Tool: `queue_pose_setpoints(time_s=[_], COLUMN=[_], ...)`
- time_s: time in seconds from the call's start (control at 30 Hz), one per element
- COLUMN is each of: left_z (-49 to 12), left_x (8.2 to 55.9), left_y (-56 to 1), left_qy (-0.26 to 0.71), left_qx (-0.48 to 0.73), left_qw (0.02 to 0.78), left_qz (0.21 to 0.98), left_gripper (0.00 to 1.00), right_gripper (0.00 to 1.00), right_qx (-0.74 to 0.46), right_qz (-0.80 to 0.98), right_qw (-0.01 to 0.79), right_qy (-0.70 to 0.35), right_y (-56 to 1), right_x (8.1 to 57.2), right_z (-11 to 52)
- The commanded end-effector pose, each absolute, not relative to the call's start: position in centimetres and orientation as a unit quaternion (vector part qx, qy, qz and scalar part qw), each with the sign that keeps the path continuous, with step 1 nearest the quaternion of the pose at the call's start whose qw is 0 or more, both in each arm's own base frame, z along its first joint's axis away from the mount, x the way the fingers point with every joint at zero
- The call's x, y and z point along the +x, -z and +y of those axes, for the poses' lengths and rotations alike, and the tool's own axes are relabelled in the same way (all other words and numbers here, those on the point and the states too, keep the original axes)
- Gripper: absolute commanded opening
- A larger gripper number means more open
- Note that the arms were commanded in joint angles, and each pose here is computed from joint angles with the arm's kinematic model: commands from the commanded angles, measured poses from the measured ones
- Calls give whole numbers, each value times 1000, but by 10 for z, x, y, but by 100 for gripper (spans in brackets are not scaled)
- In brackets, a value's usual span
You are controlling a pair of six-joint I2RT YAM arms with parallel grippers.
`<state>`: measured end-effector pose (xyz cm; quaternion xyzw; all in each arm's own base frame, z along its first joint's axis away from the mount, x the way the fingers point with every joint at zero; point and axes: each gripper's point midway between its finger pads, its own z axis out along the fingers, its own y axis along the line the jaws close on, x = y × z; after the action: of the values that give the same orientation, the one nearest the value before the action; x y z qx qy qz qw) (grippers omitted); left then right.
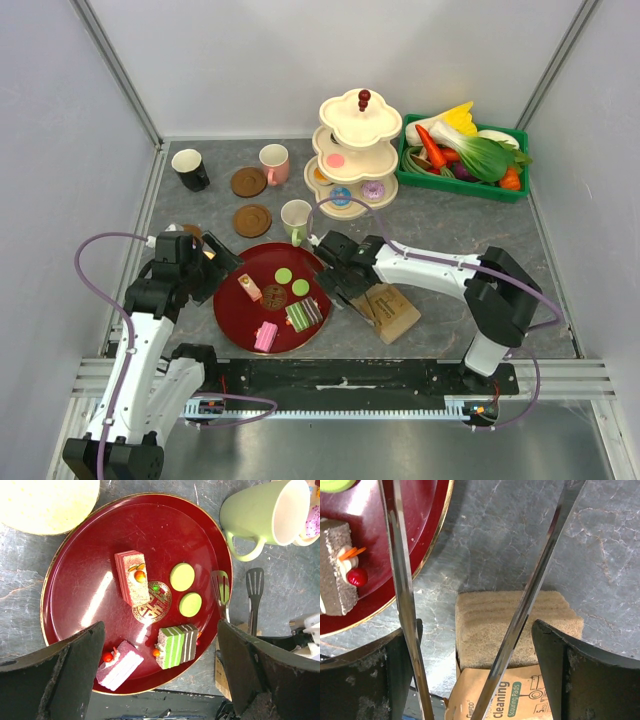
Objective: Serve the afternoon tea
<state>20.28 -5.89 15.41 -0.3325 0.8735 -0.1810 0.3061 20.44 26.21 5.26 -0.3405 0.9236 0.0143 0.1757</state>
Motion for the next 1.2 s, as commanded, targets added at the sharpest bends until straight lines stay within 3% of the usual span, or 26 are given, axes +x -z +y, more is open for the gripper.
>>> queue_pose_setpoints(time_s=[0.0,0.1,0.43,0.83,1.17], left_z=[-57,-57,-58,-59,-60], left_x=[208,208,208,207,207], left_y=[-166,-167,-167,-169,-172], left_qy=[182,182,185,190,194], left_qx=[-309,-307,-306,-305,-301], left_qw=[333,335,334,336,340], left_qz=[872,872,872,871,870], left_gripper=[99,99,99,99,99], right_gripper=[96,93,66,66,64], right_qx=[-329,-327,-308,-303,-327], right_qz=[920,922,921,898,891], right_qw=[206,201,235,315,304], right_qy=[-52,-55,-37,-50,-83], right_y=[-58,-53,-69,-140,-170], right_x=[225,226,236,250,224], right_z=[288,290,281,279,272])
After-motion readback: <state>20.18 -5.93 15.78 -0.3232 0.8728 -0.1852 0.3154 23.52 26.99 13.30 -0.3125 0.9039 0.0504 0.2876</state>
